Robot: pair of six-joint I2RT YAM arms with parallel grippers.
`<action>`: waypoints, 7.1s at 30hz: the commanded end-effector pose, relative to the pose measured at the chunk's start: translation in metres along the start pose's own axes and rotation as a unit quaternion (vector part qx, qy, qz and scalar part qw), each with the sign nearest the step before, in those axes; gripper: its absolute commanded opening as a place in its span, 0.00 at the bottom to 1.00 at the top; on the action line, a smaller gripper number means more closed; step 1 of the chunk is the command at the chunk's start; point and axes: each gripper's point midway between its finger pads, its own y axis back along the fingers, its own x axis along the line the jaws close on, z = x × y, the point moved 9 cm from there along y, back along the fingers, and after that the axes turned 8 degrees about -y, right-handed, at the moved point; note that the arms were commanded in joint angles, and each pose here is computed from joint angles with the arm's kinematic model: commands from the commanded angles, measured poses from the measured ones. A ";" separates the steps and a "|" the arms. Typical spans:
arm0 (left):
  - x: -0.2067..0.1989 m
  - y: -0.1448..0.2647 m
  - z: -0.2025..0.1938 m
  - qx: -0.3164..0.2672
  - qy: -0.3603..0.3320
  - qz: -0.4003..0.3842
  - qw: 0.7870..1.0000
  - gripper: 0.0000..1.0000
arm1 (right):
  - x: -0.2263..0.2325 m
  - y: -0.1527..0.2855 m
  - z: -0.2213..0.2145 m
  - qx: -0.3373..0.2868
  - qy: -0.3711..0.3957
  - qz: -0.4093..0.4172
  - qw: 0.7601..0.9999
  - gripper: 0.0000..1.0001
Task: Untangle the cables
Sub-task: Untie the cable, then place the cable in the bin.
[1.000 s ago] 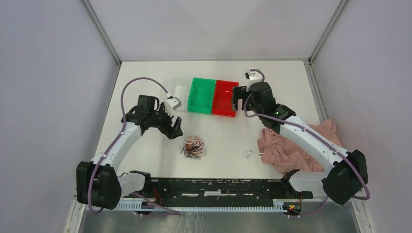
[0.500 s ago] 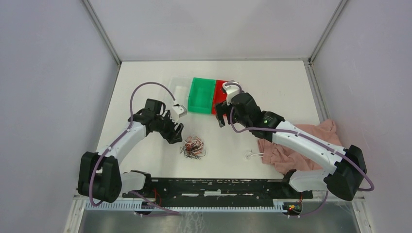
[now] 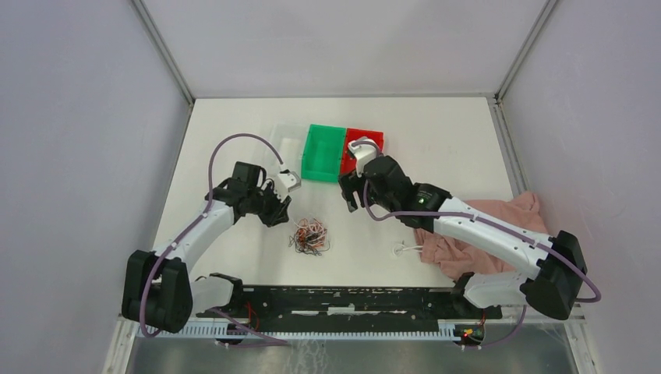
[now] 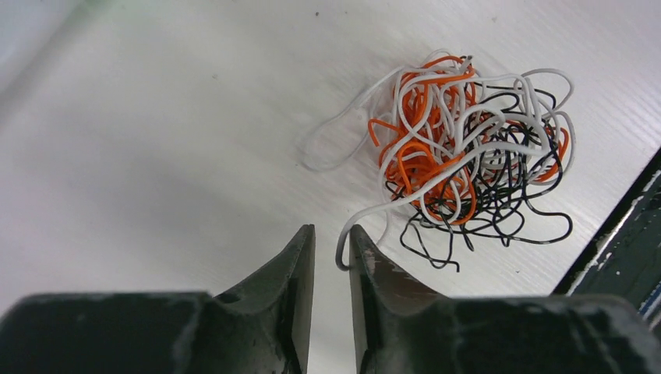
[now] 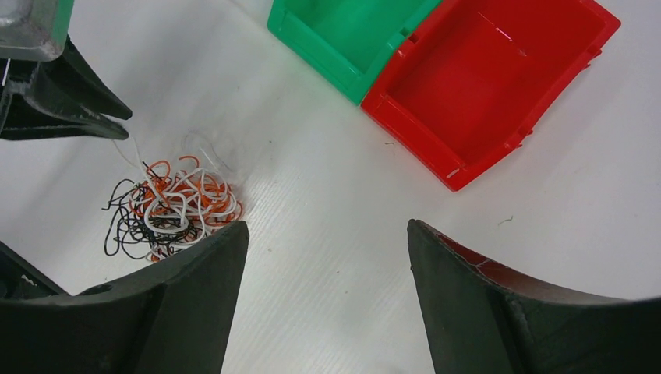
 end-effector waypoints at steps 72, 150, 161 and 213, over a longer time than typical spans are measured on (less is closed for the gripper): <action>-0.060 0.212 0.196 -0.312 0.001 -0.028 0.950 0.03 | 0.133 -0.100 -0.023 -0.192 -0.188 0.073 0.961 0.79; 0.014 0.280 0.245 -0.427 -0.098 0.402 0.804 0.03 | 0.046 -0.024 -0.025 -0.121 -0.154 0.051 0.979 0.91; 0.004 0.237 0.237 -0.415 -0.068 0.261 0.869 0.03 | 0.011 -0.017 0.023 -0.131 -0.194 0.031 0.972 0.88; 0.049 0.029 0.352 -0.390 -0.067 0.101 0.913 0.03 | -0.116 0.022 0.018 -0.151 -0.350 -0.177 0.907 0.80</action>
